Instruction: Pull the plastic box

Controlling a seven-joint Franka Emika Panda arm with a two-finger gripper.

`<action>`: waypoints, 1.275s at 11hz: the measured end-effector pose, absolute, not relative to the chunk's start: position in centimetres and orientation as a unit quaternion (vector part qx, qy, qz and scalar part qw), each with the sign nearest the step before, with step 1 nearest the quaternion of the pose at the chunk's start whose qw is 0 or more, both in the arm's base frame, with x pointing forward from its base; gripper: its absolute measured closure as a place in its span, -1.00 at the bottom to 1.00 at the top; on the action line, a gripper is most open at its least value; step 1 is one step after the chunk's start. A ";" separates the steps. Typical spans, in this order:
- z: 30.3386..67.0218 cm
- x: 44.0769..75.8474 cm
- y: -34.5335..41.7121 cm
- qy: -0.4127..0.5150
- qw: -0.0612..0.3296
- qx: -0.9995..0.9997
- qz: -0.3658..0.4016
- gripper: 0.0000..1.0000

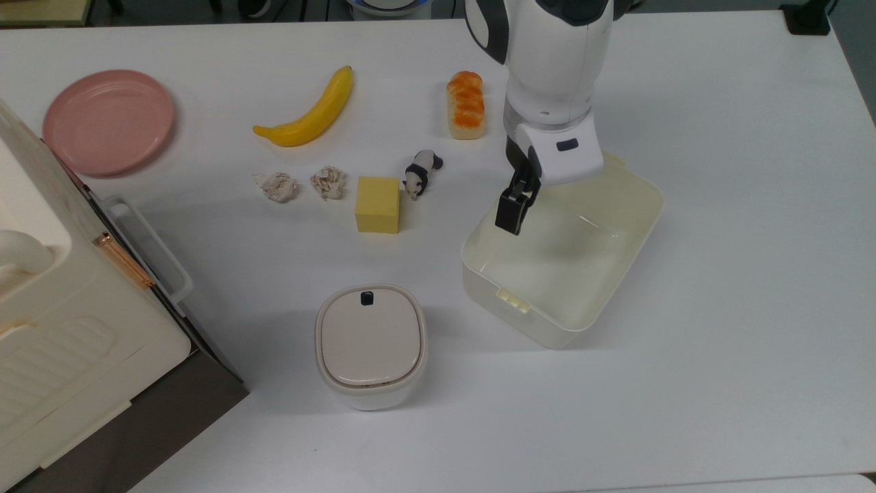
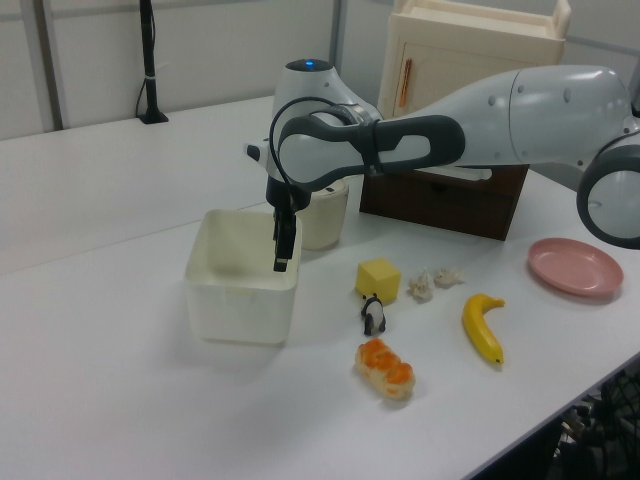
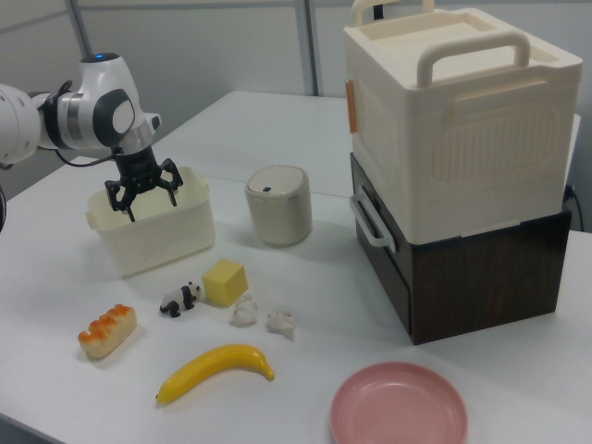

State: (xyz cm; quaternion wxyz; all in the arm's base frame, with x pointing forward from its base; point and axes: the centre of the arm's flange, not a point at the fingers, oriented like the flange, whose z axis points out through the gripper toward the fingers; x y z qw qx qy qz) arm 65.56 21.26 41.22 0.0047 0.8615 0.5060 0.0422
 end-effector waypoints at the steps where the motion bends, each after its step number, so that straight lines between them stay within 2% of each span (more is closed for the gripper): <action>1: 40.9 65.6 21.1 0.505 0.004 0.862 0.040 -1.00; 7: 39.2 65.4 20.5 0.482 0.000 0.876 0.023 -1.00; 14: 39.5 62.7 18.5 0.479 0.021 0.878 -0.005 -1.00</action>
